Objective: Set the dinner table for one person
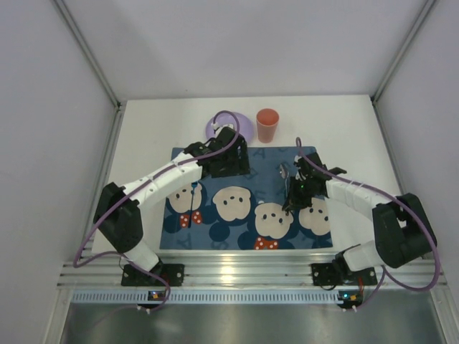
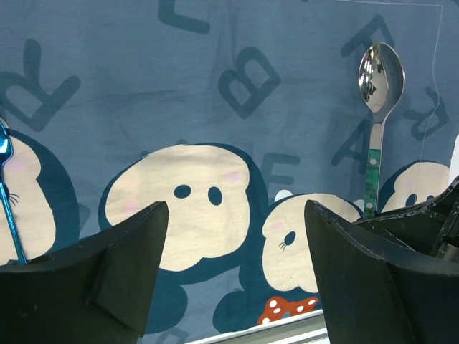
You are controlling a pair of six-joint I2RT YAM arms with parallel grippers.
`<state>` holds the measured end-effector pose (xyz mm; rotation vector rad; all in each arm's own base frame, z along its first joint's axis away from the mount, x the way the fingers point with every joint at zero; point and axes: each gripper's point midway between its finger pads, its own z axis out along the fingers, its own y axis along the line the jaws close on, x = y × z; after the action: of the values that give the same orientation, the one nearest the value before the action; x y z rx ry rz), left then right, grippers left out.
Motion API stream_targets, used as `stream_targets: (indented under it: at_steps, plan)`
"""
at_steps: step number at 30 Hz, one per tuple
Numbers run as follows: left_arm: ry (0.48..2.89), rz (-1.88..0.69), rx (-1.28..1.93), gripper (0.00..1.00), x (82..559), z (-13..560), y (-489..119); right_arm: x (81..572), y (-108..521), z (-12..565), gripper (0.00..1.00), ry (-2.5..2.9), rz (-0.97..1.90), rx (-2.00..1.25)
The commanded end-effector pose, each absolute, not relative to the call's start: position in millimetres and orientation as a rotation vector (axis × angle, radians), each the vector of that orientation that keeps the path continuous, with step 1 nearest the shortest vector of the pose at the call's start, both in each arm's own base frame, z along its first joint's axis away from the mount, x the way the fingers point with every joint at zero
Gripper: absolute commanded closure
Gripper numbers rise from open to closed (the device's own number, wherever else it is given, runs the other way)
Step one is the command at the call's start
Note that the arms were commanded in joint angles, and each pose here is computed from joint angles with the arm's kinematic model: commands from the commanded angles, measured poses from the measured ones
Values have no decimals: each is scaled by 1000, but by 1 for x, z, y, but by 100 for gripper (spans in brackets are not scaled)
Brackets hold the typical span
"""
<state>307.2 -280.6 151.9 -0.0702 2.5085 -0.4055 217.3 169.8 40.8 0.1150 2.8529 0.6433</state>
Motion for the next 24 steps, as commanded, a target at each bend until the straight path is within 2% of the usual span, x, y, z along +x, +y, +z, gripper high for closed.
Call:
stream_targets:
  at_steps: [1, 24]
  plan:
    - [2456, -425, -81, 19, 310, 169, -275, 225, 163, 35, 100, 2838, 600, 100]
    - [2441, -409, -108, 19, 330, 176, -264, 199, 134, 5, 98, 2994, 377, 153]
